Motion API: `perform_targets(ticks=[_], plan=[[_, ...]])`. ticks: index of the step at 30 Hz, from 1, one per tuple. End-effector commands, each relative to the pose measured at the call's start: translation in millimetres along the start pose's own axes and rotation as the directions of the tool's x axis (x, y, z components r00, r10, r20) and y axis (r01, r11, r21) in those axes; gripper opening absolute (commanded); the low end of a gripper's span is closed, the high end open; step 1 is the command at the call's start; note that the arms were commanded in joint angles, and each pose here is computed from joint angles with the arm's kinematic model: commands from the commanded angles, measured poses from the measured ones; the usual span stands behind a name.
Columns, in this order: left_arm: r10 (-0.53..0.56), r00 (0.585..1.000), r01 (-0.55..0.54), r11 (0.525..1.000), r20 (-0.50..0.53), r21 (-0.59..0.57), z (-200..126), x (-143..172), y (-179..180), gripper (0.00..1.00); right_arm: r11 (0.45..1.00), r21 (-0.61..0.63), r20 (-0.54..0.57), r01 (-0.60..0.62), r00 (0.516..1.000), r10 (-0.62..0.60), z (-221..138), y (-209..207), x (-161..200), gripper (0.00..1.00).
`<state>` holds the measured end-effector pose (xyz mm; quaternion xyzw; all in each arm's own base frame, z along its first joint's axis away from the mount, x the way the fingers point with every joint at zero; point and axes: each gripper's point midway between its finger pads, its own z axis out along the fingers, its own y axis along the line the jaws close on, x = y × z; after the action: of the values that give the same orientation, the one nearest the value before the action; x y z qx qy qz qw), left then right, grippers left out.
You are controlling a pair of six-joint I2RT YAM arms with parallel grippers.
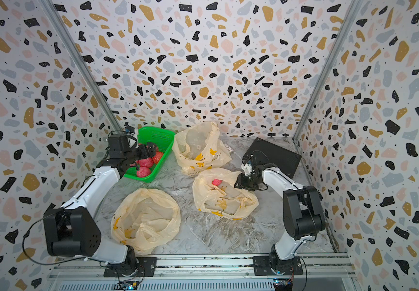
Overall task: Untie the knot of a plastic bag & take out the apple
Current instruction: Place the apple in the basket, then adjust the plastic bag at the center of the board.
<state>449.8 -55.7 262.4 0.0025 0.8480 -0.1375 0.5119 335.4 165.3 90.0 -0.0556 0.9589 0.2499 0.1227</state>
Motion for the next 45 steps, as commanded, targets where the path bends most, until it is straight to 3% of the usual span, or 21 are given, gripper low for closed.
perform_targets(ticks=[1, 3, 6, 14, 19, 25, 31, 35, 38, 40, 43, 45], plan=[[0.082, 0.997, -0.081, 0.985, 0.0, 0.151, -20, 18, -63, 0.99, 0.992, 0.034, 0.066, 0.121, 0.99, -0.123, -36, 23, -10, 0.62], [0.126, 0.992, -0.126, 0.97, 0.012, 0.206, -35, 26, -93, 0.99, 0.984, 0.068, 0.097, 0.164, 0.981, -0.17, -48, 27, -13, 0.71], [0.168, 0.986, -0.165, 0.938, 0.016, 0.305, -57, 39, -135, 0.99, 0.965, 0.131, 0.12, 0.225, 0.963, -0.241, -63, 31, -21, 0.99], [0.269, 0.963, -0.209, 0.796, -0.022, 0.567, -90, 98, -229, 0.99, 0.908, 0.193, 0.12, 0.371, 0.91, -0.397, -61, 50, -50, 0.99], [0.322, 0.943, -0.2, 0.743, -0.079, 0.639, -87, 127, -261, 0.98, 0.884, 0.11, 0.102, 0.455, 0.879, -0.465, -38, 67, -59, 0.99], [0.361, 0.915, -0.146, 0.712, -0.18, 0.686, -62, 165, -278, 0.97, 0.835, 0.076, 0.103, 0.545, 0.829, -0.55, -11, 81, -62, 0.99], [0.374, 0.897, -0.138, 0.741, -0.234, 0.657, -35, 183, -278, 0.97, 0.825, 0.076, 0.144, 0.56, 0.813, -0.565, 4, 85, -76, 0.98], [0.384, 0.884, -0.176, 0.803, -0.268, 0.57, -5, 196, -265, 0.98, 0.835, 0.078, 0.158, 0.545, 0.82, -0.55, 16, 83, -85, 0.89], [0.384, 0.879, -0.216, 0.849, -0.283, 0.482, 19, 204, -251, 0.99, 0.853, 0.11, 0.165, 0.51, 0.837, -0.522, 21, 77, -94, 0.76], [0.382, 0.881, -0.243, 0.871, -0.279, 0.427, 35, 209, -243, 0.99, 0.872, 0.13, 0.179, 0.471, 0.854, -0.488, 23, 72, -101, 0.6], [0.391, 0.882, -0.269, 0.876, -0.262, 0.401, 51, 213, -241, 1.0, 0.897, 0.149, 0.203, 0.417, 0.875, -0.441, 26, 67, -109, 0.27], [0.4, 0.879, -0.286, 0.878, -0.26, 0.384, 60, 215, -240, 0.99, 0.907, 0.143, 0.214, 0.397, 0.882, -0.42, 31, 66, -111, 0.25]])
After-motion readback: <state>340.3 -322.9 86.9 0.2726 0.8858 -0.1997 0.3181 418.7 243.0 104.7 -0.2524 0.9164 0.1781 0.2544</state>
